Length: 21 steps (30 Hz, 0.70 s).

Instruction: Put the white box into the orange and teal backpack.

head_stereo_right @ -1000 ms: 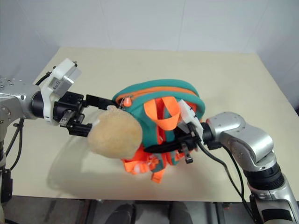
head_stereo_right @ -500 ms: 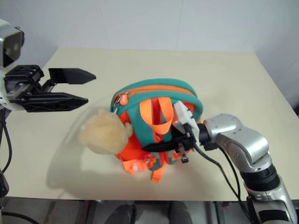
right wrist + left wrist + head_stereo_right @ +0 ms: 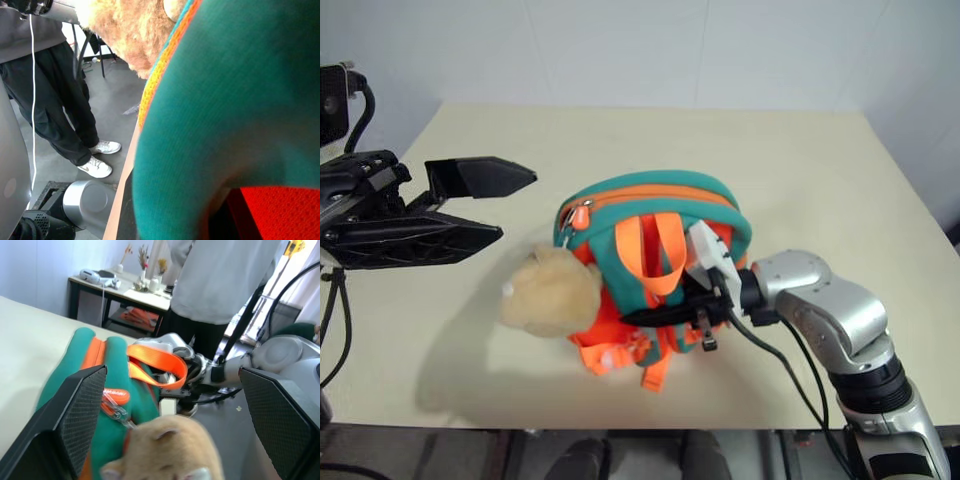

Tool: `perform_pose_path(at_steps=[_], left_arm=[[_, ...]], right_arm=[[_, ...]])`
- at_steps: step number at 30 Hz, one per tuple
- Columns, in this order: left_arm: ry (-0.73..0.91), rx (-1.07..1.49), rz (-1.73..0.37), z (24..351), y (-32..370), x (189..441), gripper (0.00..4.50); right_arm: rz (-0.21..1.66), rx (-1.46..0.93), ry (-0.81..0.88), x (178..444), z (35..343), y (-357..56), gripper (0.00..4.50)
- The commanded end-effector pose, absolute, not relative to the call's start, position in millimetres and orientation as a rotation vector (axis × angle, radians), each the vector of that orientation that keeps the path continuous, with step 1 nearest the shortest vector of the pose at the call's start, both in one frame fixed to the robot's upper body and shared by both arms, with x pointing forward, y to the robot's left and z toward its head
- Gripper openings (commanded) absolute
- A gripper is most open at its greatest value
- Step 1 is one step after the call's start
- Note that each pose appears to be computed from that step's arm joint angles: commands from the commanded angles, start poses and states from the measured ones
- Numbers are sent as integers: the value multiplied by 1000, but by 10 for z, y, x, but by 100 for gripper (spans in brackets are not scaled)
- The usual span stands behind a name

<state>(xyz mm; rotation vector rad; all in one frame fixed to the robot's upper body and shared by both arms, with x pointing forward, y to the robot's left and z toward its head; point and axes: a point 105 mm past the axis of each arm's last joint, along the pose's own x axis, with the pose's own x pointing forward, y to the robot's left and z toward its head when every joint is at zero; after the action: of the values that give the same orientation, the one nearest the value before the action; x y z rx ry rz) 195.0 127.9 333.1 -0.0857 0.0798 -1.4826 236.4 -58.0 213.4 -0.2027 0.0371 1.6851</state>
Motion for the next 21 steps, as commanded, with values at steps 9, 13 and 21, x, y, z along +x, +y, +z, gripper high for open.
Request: perform_pose_path(at_steps=[9,13,21], left_arm=[[229,50,-1401,3058,1189,1827,450],[285,88,-1370,2944,1196,1860,450],[299,158,-1306,2781,1211,2039,450]], right_arm=[[1713,-227,15,2379,2162,-572,49],[1715,-230,13,2387,2161,-573,49],[1709,-227,10,2398,2161,-560,49]])
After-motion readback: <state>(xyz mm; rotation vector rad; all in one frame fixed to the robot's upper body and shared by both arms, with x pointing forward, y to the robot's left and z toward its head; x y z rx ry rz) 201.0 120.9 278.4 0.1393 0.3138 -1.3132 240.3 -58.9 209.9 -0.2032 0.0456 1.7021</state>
